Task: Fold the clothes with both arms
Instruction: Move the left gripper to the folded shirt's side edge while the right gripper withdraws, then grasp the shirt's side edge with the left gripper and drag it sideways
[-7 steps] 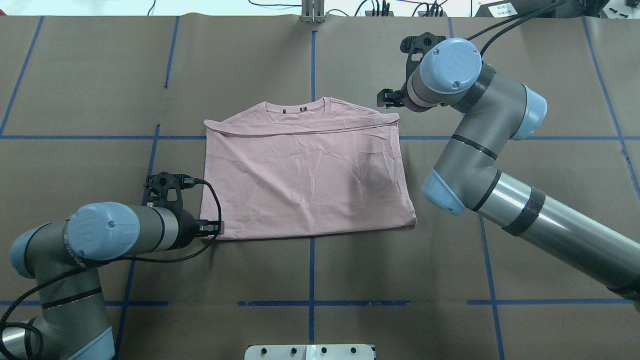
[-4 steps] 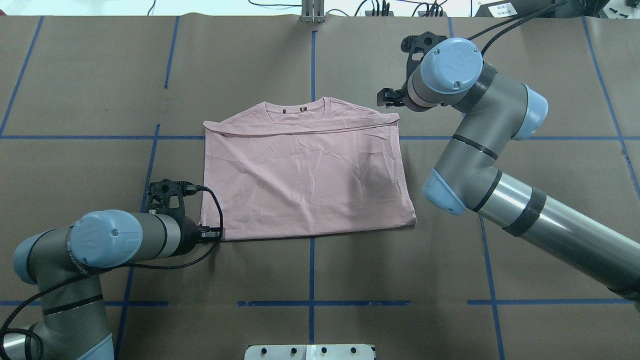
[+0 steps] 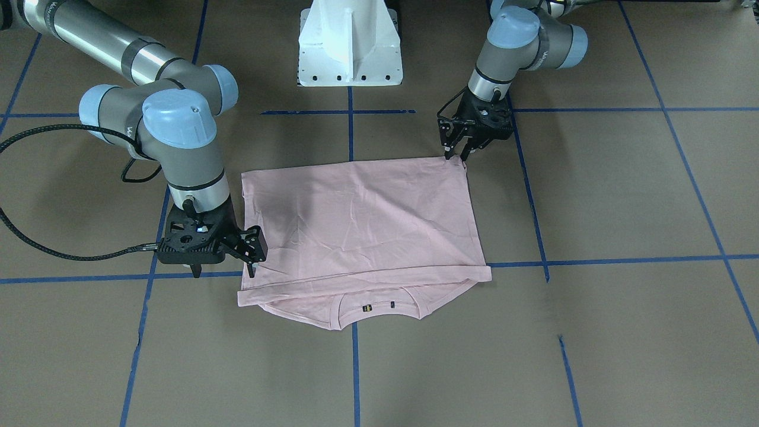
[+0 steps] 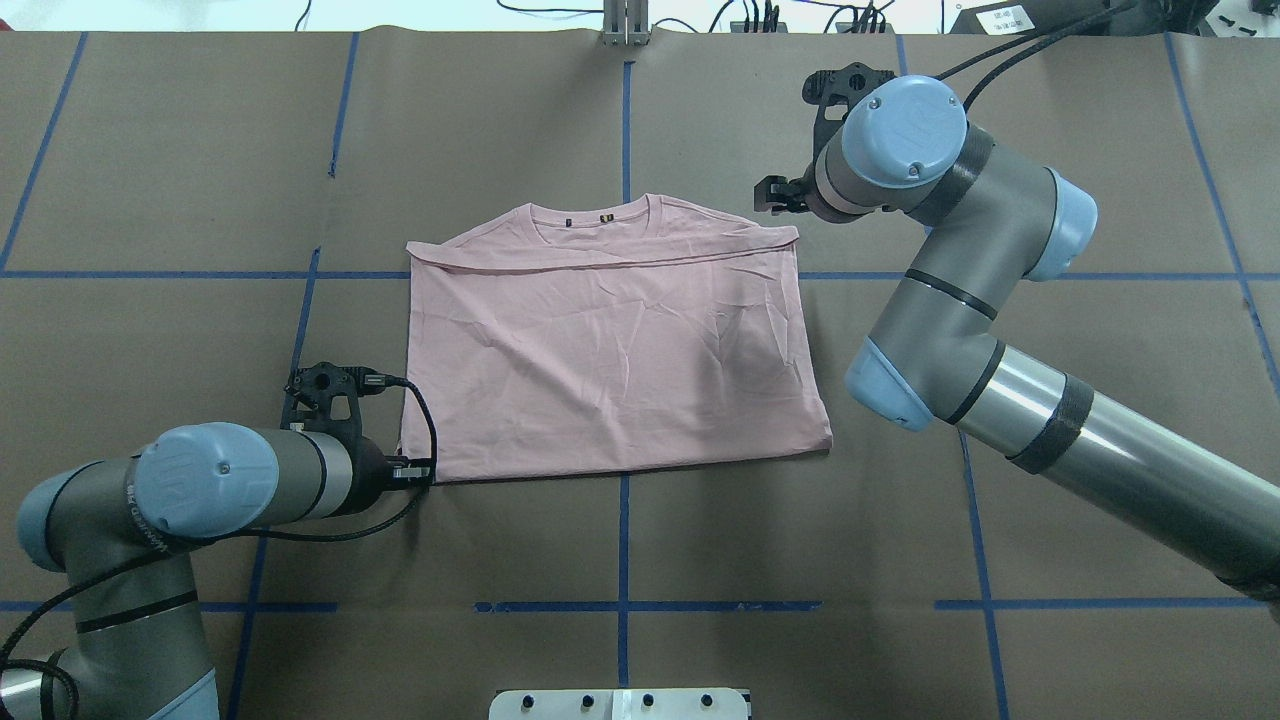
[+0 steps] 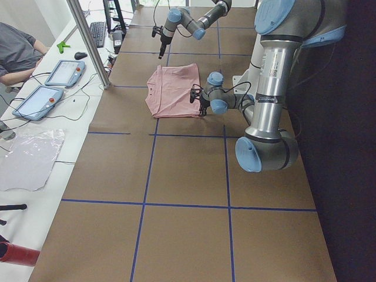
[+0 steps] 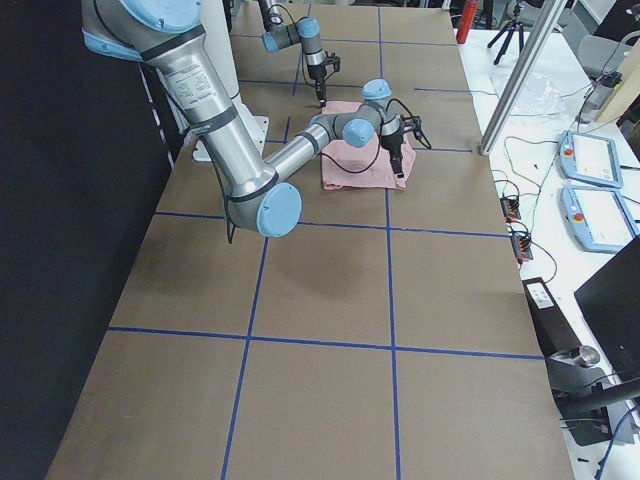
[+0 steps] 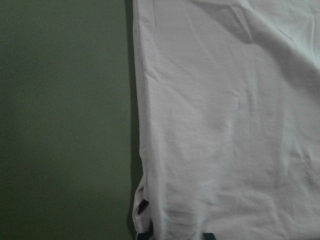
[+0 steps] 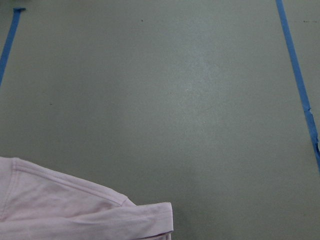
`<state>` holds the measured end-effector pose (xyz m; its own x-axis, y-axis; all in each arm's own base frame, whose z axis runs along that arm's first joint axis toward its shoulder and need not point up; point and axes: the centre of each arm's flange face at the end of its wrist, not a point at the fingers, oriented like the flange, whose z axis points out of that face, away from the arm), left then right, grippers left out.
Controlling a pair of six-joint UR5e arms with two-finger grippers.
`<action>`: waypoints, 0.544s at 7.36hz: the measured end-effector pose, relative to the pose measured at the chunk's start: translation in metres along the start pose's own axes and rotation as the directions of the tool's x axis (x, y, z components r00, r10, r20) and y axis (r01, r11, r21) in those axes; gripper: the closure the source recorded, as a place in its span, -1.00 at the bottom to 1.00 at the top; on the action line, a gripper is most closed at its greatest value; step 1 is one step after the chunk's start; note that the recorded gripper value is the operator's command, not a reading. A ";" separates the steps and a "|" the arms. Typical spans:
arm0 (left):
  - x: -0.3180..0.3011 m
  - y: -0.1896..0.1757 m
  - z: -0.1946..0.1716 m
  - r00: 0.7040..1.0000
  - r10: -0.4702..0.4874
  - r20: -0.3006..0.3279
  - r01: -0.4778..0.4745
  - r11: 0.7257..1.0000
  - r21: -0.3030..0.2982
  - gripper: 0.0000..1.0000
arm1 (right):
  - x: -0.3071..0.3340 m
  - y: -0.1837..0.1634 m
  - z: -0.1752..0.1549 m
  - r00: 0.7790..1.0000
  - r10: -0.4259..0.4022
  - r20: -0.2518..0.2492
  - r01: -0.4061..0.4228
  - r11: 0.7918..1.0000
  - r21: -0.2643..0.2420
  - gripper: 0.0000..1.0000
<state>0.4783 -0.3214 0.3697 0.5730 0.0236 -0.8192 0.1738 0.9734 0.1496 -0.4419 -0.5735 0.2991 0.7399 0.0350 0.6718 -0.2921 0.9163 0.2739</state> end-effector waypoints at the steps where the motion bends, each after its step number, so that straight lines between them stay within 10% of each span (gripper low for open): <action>1: -0.001 0.000 0.001 1.000 0.001 0.002 -0.001 1.000 -0.001 0.56 | 0.000 0.000 0.000 1.000 0.000 -0.001 0.000 1.000 0.000 -1.00; 2: -0.001 0.000 0.001 1.000 0.001 0.004 -0.001 1.000 -0.002 1.00 | 0.001 0.000 0.000 1.000 0.000 -0.001 0.000 1.000 0.000 -1.00; 4: -0.001 0.000 0.001 1.000 0.002 0.003 -0.002 1.000 -0.002 1.00 | 0.001 0.000 0.001 1.000 0.000 -0.002 0.000 1.000 -0.001 -1.00</action>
<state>0.4787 -0.3215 0.3709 0.5758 0.0250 -0.8172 0.1712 0.9737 0.1504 -0.4420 -0.5735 0.3006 0.7410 0.0361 0.6705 -0.2917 0.9167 0.2729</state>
